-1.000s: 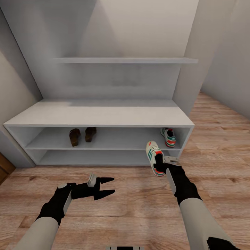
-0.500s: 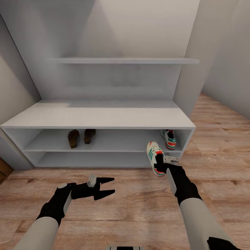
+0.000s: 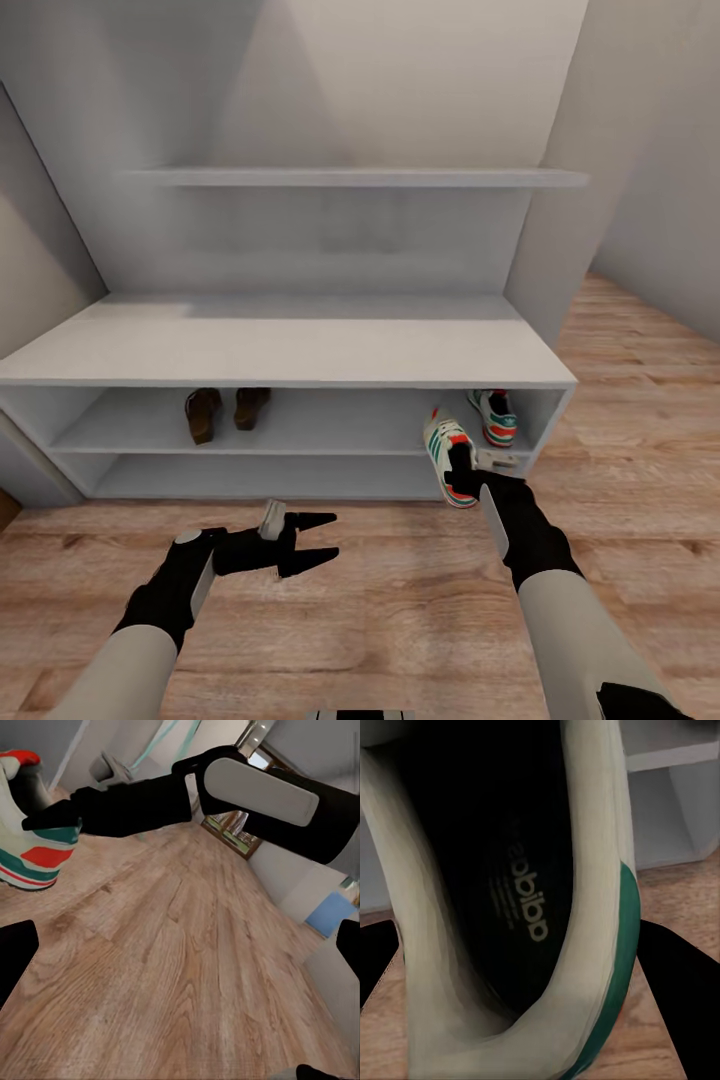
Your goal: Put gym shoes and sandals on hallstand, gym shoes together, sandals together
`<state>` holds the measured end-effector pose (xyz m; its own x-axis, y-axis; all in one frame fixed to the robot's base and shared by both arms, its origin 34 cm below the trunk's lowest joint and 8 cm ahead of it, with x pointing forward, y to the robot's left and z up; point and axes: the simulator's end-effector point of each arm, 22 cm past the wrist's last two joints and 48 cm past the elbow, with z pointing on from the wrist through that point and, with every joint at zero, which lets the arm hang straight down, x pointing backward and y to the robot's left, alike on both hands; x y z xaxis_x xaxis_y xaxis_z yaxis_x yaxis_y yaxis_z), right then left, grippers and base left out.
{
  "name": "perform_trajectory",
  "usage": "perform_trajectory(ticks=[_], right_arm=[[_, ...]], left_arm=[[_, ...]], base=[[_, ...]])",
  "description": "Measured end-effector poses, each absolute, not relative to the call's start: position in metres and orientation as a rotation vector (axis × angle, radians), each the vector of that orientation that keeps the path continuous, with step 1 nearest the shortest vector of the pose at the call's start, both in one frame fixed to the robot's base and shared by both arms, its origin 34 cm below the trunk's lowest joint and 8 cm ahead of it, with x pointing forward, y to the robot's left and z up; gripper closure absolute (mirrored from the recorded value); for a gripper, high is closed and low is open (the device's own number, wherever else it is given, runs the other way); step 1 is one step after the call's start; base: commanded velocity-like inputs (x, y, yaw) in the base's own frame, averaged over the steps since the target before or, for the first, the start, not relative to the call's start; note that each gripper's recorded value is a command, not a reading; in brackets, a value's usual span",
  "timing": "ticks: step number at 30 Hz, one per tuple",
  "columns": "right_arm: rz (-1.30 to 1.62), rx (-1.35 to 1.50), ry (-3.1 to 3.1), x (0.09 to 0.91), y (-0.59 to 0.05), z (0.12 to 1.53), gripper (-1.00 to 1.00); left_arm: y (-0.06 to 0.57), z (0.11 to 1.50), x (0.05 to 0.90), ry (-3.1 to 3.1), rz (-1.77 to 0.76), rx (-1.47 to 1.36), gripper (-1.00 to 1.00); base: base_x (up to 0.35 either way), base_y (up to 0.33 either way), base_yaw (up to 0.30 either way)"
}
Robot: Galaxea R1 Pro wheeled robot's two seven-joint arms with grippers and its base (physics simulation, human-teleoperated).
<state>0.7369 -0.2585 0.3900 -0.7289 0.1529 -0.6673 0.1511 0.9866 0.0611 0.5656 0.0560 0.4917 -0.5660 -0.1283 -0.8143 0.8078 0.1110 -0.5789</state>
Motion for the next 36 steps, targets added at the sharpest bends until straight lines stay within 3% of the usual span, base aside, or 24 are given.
perform_trajectory(ticks=[16,26,36], right_arm=[[-0.005,0.215,2.398,0.737,-0.261,0.390,1.00],[0.011,0.404,2.394,0.727,-0.296,0.380,1.00],[0.015,0.419,2.393,0.726,-0.299,0.380,1.00]], left_arm=[[0.038,0.488,0.557,1.629,-1.620,0.645,-1.00],[0.038,0.488,0.557,1.630,-1.621,0.645,-1.00],[0.038,0.488,0.558,1.630,-1.620,0.645,-1.00]], base=[[0.109,0.000,0.000],[0.011,0.000,0.000],[0.003,0.000,0.000]])
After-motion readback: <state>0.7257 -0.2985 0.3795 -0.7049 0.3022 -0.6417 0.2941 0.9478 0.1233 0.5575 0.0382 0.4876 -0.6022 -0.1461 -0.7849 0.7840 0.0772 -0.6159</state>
